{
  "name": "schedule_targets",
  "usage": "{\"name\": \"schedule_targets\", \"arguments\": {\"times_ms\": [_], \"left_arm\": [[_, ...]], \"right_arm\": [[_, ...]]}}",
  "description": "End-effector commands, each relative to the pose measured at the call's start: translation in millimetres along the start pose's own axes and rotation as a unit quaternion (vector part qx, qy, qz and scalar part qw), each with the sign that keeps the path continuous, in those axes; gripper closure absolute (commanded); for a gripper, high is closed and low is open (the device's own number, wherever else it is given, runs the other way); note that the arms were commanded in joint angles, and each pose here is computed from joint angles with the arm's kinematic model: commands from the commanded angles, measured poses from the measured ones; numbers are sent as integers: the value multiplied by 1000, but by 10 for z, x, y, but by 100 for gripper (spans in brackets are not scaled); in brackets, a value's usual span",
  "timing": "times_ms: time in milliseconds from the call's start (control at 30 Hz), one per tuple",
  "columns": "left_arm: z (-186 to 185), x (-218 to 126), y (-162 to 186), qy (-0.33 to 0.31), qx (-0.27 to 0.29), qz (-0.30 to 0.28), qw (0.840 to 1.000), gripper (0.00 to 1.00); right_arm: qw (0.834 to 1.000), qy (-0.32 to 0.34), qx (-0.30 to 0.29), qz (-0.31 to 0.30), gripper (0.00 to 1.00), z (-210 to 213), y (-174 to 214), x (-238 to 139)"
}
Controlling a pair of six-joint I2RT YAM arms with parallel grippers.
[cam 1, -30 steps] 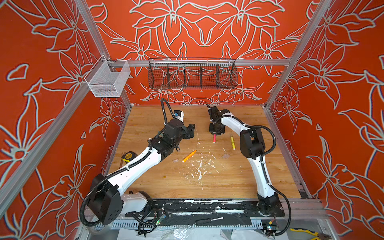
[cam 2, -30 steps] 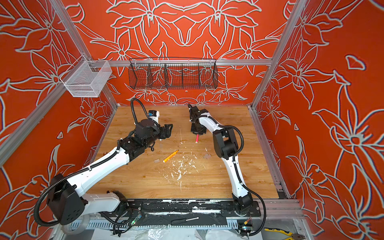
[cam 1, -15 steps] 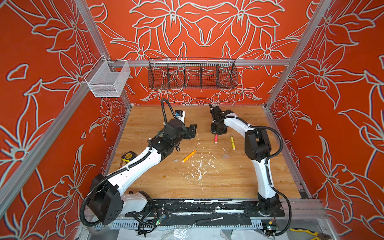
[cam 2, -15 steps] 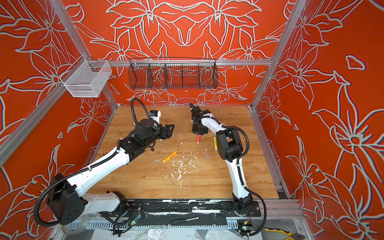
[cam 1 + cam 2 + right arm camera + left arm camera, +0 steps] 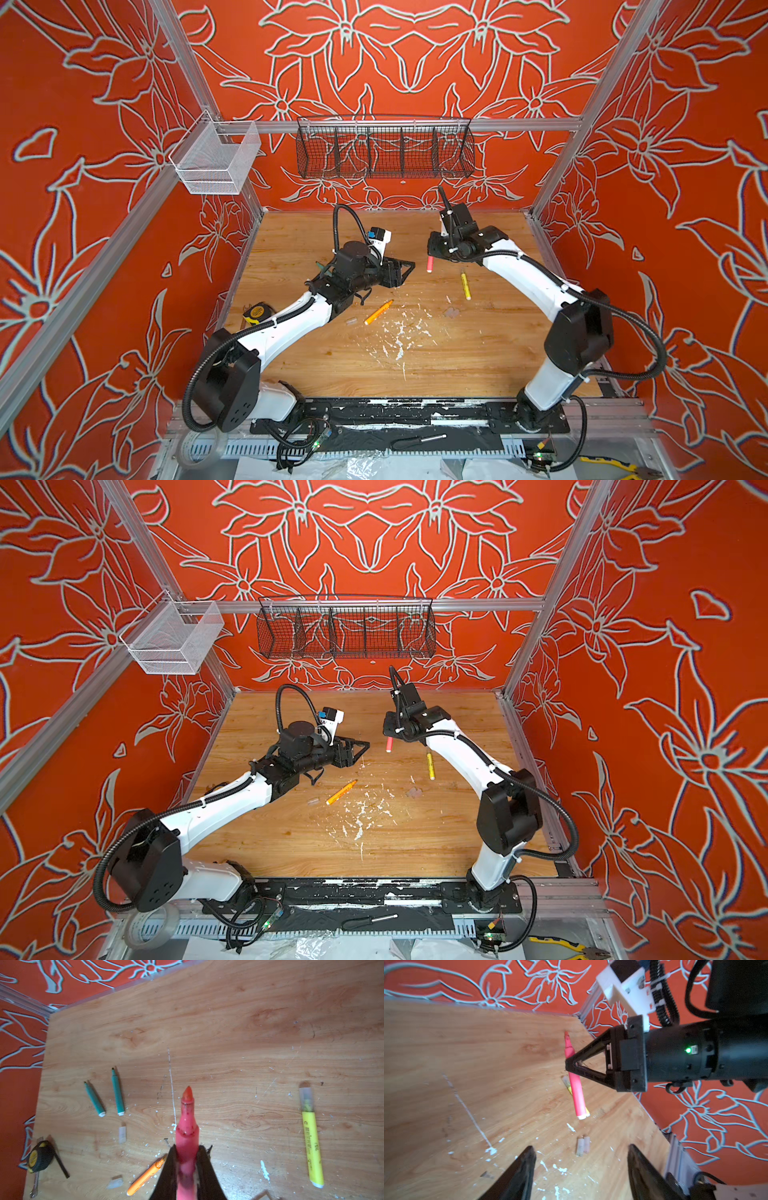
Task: Insert the pens into the pen caps
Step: 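Grasp the pink marker with the left gripper and lift it upright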
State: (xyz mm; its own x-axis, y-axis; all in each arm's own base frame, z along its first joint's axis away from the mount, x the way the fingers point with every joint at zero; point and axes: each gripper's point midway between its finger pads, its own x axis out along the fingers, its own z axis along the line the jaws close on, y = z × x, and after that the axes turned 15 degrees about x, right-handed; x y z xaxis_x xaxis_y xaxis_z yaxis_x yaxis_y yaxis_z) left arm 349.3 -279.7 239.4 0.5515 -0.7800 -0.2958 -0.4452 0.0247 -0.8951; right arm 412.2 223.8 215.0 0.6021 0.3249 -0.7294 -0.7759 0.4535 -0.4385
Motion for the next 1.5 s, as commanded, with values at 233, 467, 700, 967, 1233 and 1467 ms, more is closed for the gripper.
{"name": "schedule_targets", "arguments": {"times_ms": [233,467,700,967,1233,1467], "left_arm": [[-283,118,-82,127,-33,-5,991,38],[-257,95,-133,122,-37,-23,992,40],[-166,78,-178,103,-46,-35,993,49],[-164,93,-155,107,-47,-30,993,52],[-170,75,-197,108,-58,-36,992,77],[-137,35,-255,106,-62,-45,991,100]], "right_arm": [[995,-97,8,-19,97,485,142,-405],[992,-124,10,-3,98,649,299,-464],[989,-150,18,2,98,766,386,-557],[985,-171,27,2,99,848,397,-638],[984,-174,27,-1,99,843,399,-683],[985,-170,35,-7,97,781,403,-697]]}}
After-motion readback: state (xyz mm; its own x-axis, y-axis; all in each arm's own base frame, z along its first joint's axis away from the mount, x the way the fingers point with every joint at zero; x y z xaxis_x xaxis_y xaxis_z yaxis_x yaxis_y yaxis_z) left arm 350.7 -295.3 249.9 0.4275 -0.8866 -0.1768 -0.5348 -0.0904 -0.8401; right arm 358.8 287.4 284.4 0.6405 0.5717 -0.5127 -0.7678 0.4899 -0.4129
